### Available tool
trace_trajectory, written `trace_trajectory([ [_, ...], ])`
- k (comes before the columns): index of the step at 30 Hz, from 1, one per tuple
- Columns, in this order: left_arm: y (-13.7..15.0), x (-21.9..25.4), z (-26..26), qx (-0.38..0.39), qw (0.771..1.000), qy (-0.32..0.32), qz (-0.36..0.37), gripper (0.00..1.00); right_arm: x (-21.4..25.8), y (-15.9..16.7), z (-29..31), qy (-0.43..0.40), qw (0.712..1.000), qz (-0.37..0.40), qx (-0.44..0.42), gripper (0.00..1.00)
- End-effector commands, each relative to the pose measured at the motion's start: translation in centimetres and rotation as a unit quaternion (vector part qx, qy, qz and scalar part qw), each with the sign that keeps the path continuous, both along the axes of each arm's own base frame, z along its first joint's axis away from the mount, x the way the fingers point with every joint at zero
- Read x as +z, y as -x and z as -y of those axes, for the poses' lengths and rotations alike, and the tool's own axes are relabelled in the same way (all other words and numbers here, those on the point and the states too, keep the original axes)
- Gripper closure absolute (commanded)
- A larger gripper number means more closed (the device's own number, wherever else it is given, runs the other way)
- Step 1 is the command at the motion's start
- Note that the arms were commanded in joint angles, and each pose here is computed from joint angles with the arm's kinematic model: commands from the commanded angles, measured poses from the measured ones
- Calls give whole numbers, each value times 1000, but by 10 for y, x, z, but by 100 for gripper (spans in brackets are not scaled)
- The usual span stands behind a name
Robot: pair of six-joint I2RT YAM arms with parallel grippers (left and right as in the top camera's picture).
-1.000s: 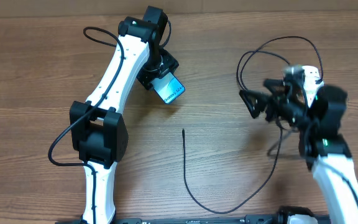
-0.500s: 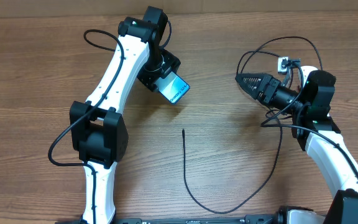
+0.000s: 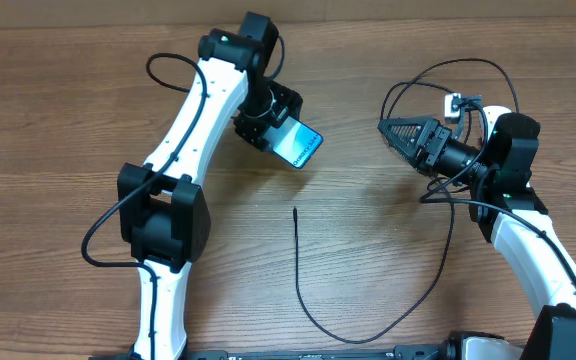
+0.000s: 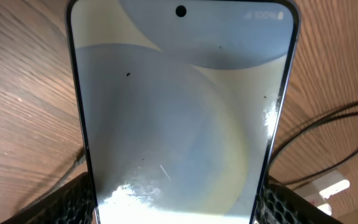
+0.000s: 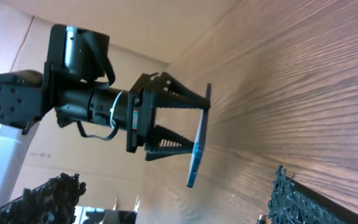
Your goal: Plug charger to phone and switch on socket
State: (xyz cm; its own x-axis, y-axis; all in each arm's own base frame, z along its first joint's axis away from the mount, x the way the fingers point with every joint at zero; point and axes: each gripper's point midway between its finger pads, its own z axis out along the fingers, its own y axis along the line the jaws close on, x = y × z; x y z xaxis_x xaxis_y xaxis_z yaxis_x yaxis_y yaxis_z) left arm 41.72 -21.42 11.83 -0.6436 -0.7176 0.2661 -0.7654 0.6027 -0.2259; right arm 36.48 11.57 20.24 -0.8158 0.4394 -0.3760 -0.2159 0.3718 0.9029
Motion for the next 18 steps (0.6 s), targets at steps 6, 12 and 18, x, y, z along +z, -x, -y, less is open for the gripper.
trace_trajectory([
  [6,0,11,13,26,999,20,-5,96,11,0,-3,-7,1000,12,15,0],
  [12,0,11,14,39,999,20,-10,96,-12,-6,1,2,997,-63,-39,0],
  [18,1,11,17,36,999,23,-12,96,-19,-7,-12,9,995,-83,-52,0],
])
